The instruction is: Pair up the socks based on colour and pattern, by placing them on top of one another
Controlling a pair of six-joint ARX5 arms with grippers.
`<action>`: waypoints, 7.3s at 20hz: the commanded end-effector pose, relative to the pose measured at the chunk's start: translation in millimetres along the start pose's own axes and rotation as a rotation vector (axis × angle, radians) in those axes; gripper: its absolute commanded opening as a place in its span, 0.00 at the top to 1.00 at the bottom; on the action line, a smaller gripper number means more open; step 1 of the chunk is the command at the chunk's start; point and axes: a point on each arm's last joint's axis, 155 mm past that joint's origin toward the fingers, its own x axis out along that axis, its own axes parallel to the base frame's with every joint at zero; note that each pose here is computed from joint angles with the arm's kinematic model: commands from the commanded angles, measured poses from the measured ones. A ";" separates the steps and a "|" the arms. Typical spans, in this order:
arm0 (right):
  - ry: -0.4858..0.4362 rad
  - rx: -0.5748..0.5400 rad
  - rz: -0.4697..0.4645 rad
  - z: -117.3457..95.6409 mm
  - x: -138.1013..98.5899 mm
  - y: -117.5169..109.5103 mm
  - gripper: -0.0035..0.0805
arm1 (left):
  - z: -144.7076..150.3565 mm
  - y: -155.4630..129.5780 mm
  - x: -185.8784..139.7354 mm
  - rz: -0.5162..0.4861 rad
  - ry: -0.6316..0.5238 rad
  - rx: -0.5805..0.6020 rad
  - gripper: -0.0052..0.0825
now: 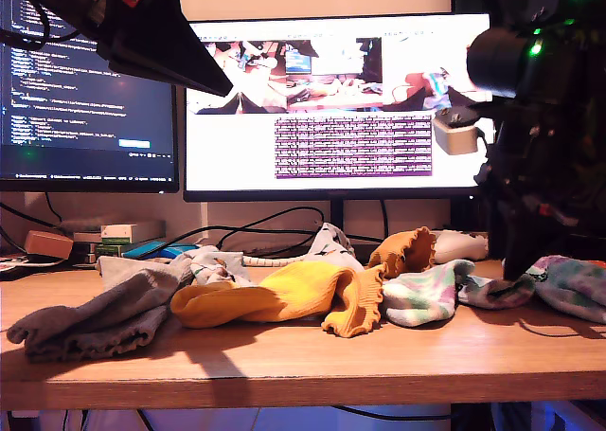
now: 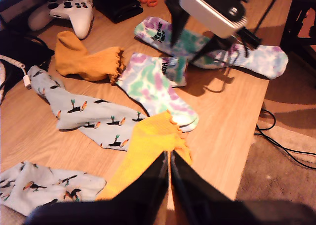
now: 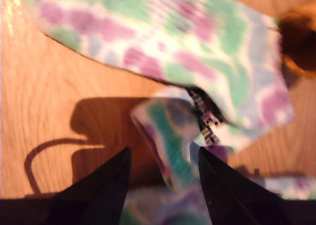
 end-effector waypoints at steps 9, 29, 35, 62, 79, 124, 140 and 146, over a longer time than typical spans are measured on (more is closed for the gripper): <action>0.010 -0.034 0.067 -1.8 35.1 14.5 0.86 | -10.2 -2.1 4.5 -0.012 0.025 -0.009 0.97; -0.094 0.463 -0.097 33.5 -125.1 -14.4 0.97 | -10.0 -2.0 4.5 -0.011 0.024 -0.008 0.97; 0.026 0.638 0.159 23.8 -170.9 47.4 0.97 | -9.7 -2.2 4.5 -0.013 0.023 -0.008 0.97; -0.117 1.013 -0.330 27.0 -198.1 -75.7 0.97 | -9.0 -2.3 4.5 -0.014 0.020 -0.007 0.97; 0.126 0.973 0.015 31.9 -81.9 -29.9 0.97 | -10.8 1.6 36.3 -0.062 -0.005 -0.025 0.97; -0.007 1.274 0.098 16.7 -67.2 5.0 0.41 | -6.6 1.2 36.9 -0.070 -0.023 -0.015 0.97; -0.340 1.154 -0.140 28.7 -59.5 -5.2 0.42 | -7.2 1.1 36.9 -0.070 -0.021 -0.019 0.97; -0.259 1.158 -0.092 34.9 -19.4 -29.4 0.42 | -8.0 0.8 36.9 -0.071 -0.018 -0.022 0.97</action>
